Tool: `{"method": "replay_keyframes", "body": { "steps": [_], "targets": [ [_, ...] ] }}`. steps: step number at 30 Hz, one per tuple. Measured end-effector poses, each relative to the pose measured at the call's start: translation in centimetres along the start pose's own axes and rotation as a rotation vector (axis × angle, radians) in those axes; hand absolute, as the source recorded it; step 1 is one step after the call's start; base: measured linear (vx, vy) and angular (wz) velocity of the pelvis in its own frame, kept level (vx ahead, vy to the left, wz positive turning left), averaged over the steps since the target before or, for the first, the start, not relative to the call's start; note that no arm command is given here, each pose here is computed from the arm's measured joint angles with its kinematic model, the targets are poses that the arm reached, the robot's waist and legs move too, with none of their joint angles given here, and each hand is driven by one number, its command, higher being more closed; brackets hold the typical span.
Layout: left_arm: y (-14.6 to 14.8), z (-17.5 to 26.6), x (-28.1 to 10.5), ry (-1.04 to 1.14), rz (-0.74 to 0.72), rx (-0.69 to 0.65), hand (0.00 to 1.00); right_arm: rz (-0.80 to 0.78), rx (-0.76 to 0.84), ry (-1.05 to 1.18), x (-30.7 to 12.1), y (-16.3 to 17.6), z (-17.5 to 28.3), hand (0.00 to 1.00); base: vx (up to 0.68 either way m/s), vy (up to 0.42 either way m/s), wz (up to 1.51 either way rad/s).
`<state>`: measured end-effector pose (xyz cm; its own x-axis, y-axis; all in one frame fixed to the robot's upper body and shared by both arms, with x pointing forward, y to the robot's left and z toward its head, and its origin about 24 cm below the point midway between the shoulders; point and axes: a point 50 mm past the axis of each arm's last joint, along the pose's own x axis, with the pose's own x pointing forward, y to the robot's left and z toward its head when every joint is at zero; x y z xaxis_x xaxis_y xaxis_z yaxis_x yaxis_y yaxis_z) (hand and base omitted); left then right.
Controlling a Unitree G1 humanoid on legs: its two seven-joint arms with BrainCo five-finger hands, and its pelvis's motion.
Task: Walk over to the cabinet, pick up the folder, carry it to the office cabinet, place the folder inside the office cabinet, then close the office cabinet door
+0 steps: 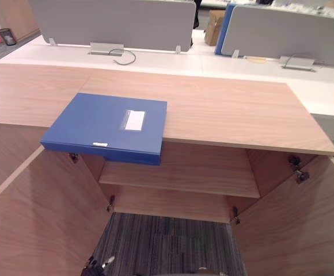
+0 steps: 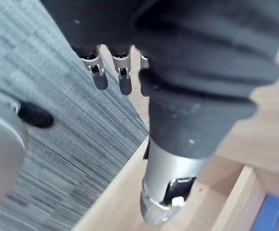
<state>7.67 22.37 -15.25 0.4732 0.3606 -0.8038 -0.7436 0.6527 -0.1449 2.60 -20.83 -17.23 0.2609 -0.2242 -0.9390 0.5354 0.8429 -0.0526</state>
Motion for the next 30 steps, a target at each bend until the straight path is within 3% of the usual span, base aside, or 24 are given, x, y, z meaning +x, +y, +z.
{"method": "replay_keyframes", "body": {
  "steps": [7, 14, 20, 26, 30],
  "targets": [
    [-2.8, 7.0, -1.8, -0.372, -0.111, -0.468, 0.0, 0.021, -0.174, -0.008, 0.0, -0.3, 0.4, 0.0, 0.04, -0.12, -0.06],
    [-3.3, 12.0, -4.1, -0.606, -0.095, -0.583, 0.0, 0.045, -0.287, -0.013, 0.1, 0.3, 0.6, 0.0, 0.06, 0.043, 0.04],
    [-3.5, 17.0, -8.4, -0.927, 0.08, -0.243, 0.0, 0.063, -0.334, 0.0, -0.1, 0.7, 0.1, 0.0, 0.01, 0.073, 0.1],
    [-3.4, 20.9, -14.1, -1.288, 0.452, 0.198, 0.0, 0.079, -0.359, -0.013, -0.2, 1.0, 0.0, 0.0, -0.06, 0.04, -0.01],
    [-5.3, 22.3, -17.1, -1.502, 0.606, 0.425, 0.0, 0.083, -0.371, -0.013, -0.2, 0.9, 0.0, 0.0, -0.05, 0.013, 0.02]
  ]
}}
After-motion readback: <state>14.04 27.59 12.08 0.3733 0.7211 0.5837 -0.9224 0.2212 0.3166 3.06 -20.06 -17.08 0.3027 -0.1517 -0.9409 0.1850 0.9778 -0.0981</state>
